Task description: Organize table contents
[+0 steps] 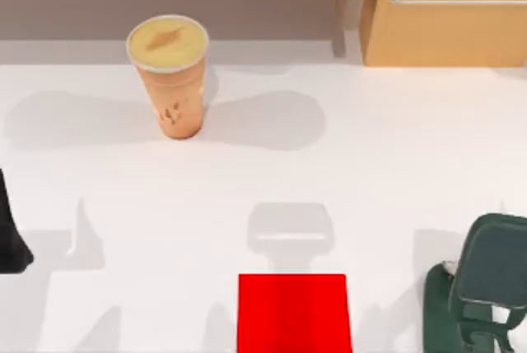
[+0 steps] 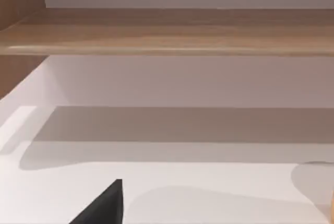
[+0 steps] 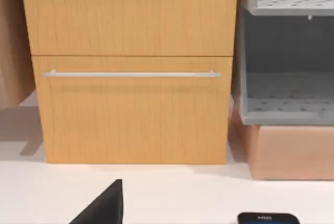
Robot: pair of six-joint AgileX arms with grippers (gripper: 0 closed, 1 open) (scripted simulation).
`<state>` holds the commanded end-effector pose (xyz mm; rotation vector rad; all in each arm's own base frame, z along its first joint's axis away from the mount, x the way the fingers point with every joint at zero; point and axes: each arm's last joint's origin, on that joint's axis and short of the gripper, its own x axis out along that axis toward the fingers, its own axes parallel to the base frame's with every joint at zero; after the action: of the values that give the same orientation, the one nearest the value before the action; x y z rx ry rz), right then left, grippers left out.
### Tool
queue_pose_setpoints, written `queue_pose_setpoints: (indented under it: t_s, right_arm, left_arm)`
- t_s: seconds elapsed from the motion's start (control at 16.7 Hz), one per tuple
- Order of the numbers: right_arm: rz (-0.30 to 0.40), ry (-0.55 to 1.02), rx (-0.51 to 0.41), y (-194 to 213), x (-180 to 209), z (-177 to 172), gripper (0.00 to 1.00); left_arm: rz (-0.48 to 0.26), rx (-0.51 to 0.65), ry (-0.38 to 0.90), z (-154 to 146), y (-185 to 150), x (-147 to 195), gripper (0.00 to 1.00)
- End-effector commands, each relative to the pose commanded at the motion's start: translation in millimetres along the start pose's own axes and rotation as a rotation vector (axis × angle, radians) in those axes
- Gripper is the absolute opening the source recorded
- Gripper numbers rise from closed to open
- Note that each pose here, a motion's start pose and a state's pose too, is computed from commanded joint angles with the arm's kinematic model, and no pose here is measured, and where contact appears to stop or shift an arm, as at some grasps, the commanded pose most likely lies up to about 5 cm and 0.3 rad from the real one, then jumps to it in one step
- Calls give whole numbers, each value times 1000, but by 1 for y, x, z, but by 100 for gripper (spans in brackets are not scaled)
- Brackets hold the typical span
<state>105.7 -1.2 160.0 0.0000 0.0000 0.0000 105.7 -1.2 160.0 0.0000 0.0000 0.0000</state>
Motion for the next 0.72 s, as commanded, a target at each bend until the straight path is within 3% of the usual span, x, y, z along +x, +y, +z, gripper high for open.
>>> queue_pose_setpoints:
  t_s: [0.3,0.54,0.72]
  right_arm:
    - [15,10,-61,1,-1,10,100]
    - [33,102,-276,0,2,38,100]
    - [40,273,-478,-6,11,56,100]
  left_arm:
    - [0,0,0,0,0,0,100]
    - [0,0,0,0,0,0,100]
    - [0,0,0,0,0,0,100]
